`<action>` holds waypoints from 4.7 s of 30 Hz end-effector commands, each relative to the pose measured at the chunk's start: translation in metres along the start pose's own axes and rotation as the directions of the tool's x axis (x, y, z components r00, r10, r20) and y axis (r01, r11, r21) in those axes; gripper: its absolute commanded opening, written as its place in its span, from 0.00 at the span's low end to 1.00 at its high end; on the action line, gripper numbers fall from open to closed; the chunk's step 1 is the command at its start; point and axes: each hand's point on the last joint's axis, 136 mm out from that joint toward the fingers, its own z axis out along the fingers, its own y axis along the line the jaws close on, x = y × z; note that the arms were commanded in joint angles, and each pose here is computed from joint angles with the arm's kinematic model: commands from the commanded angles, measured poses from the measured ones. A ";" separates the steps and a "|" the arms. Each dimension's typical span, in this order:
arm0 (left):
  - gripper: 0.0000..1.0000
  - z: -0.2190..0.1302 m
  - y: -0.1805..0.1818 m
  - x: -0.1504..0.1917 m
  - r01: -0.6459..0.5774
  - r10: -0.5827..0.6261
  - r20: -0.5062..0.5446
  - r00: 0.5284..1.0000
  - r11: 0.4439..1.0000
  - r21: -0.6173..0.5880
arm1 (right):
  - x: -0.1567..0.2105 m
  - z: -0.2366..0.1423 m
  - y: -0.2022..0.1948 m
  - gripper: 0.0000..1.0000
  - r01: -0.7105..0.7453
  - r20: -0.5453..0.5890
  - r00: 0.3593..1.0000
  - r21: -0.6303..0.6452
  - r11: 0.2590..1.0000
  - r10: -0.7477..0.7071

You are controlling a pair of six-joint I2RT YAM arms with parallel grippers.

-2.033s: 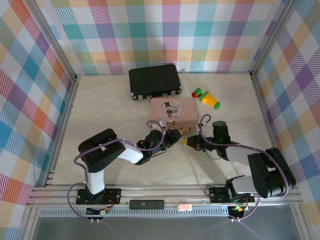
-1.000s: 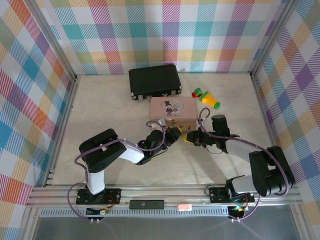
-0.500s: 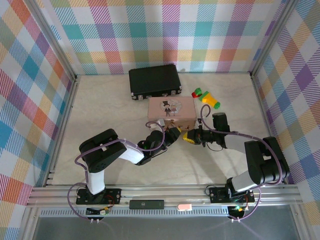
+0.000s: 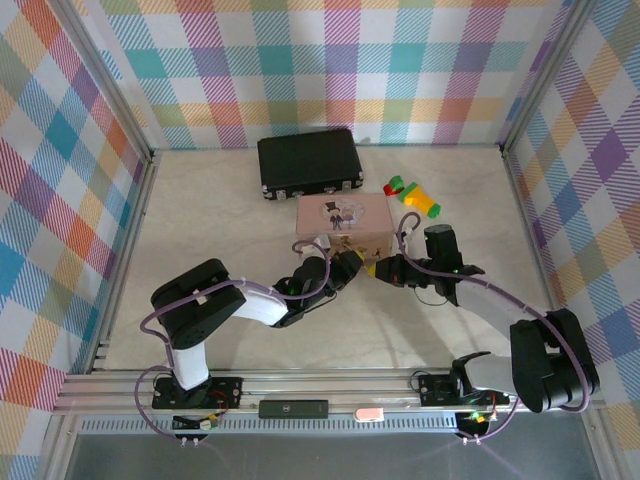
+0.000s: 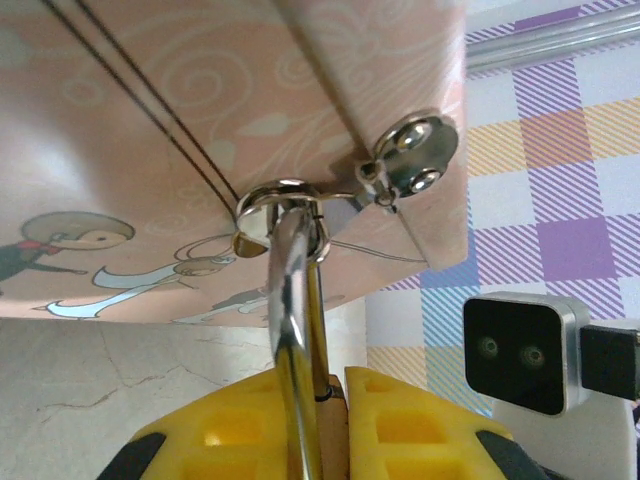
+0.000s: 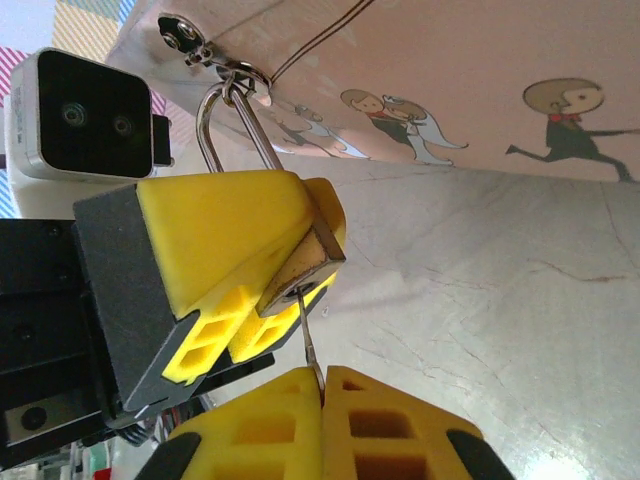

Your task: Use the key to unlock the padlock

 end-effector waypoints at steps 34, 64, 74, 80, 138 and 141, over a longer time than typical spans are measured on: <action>0.00 -0.023 -0.033 0.032 0.030 -0.007 -0.163 0.987 0.990 0.134 | -0.035 -0.012 0.015 0.00 -0.051 -0.004 0.999 -0.114 0.992 0.051; 0.00 -0.084 0.060 -0.016 -0.059 0.107 0.188 0.976 0.967 -0.247 | -0.039 0.017 -0.018 0.00 0.073 0.032 0.996 0.133 0.988 -0.078; 0.00 -0.089 0.057 -0.016 -0.099 0.152 0.183 0.971 0.958 -0.271 | -0.071 0.066 -0.005 0.00 0.119 0.010 0.993 0.090 0.989 -0.120; 0.00 -0.076 0.055 -0.018 -0.127 0.171 0.157 0.973 0.958 -0.257 | -0.092 0.070 0.008 0.00 0.166 0.015 0.986 0.085 0.983 -0.168; 0.44 -0.121 -0.115 -0.023 -0.432 0.480 -0.223 0.848 0.871 0.233 | 0.018 0.003 0.148 0.00 0.342 -0.205 0.843 -0.511 0.789 -0.498; 0.32 -0.119 -0.111 -0.020 -0.427 0.477 -0.244 0.844 0.874 0.232 | 0.018 0.002 0.148 0.00 0.348 -0.199 0.842 -0.509 0.787 -0.501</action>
